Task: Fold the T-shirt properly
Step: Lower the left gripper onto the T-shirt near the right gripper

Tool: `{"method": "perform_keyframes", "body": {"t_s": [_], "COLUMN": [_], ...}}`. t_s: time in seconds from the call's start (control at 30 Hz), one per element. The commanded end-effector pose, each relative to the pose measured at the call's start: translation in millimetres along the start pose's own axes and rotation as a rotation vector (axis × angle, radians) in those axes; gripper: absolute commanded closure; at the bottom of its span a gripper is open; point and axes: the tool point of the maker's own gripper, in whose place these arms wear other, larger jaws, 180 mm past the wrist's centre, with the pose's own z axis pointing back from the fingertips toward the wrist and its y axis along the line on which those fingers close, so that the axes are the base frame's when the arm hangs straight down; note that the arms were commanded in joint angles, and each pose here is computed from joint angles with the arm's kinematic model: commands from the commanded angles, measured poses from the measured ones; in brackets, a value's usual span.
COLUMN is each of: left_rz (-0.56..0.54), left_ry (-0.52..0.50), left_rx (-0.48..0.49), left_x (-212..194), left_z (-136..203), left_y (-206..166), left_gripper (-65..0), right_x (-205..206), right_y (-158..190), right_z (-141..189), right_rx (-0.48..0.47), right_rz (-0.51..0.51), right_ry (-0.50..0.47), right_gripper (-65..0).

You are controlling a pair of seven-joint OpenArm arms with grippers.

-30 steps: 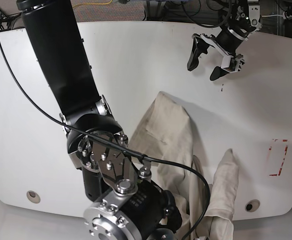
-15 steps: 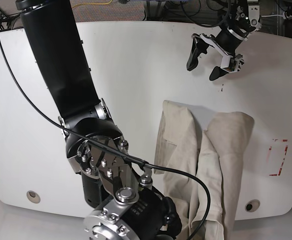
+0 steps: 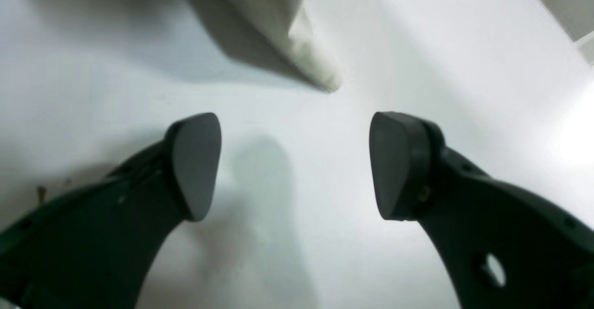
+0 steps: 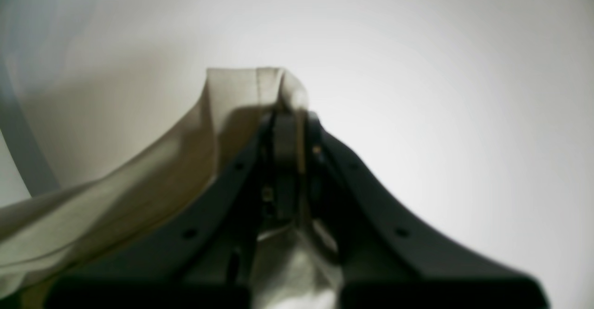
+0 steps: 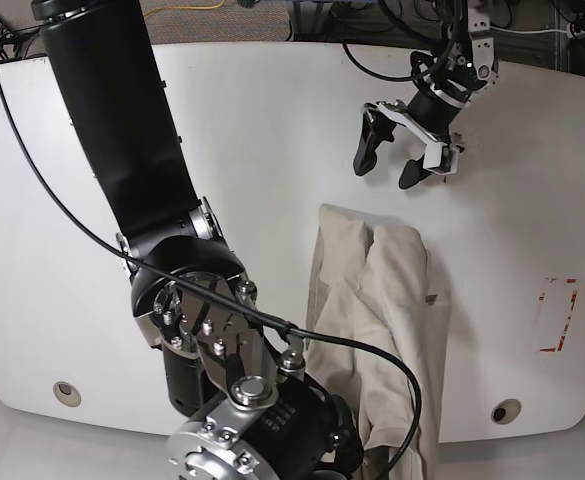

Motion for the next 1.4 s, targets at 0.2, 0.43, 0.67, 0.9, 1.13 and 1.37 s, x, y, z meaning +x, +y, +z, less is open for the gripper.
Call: {"method": "perform_keyframes", "body": {"t_s": [0.2,0.43,0.67,0.9,1.13,1.37], "left_rz": [-0.010,0.011,0.043,0.062,0.041,0.026], "left_ry": [-0.023,-0.029,-0.010,0.022,0.027,0.027], "left_rx": [-0.007,-0.020,-0.023,-0.031,-0.081,-0.105], "left_x": [6.3,10.2,7.6,2.9,7.5,9.2], "left_z": [-34.2,-54.7,-79.1,-103.0,-114.6,-117.0], "left_y": [-11.7,-12.8,-5.2,-11.1,-27.1,-36.6], "left_gripper": [-46.5,-46.5,-46.5,-46.5,-46.3,-44.3], "right_x": [13.5,13.2,13.2,12.8,9.5,4.2], "right_y": [-17.1,-17.1,-17.1,-16.6,-12.2,-6.0], "right_z": [2.4,2.4,2.4,2.4,1.8,1.1], "right_rx": [-0.045,-0.045,-0.045,-0.044,-0.035,-0.024], "right_rz": [0.007,0.007,0.007,0.006,0.000,-0.007], "right_ry": [-0.034,-0.032,-0.032,-0.032,-0.025,-0.014], "right_gripper": [0.0,0.0,0.0,0.0,0.0,0.0]}}
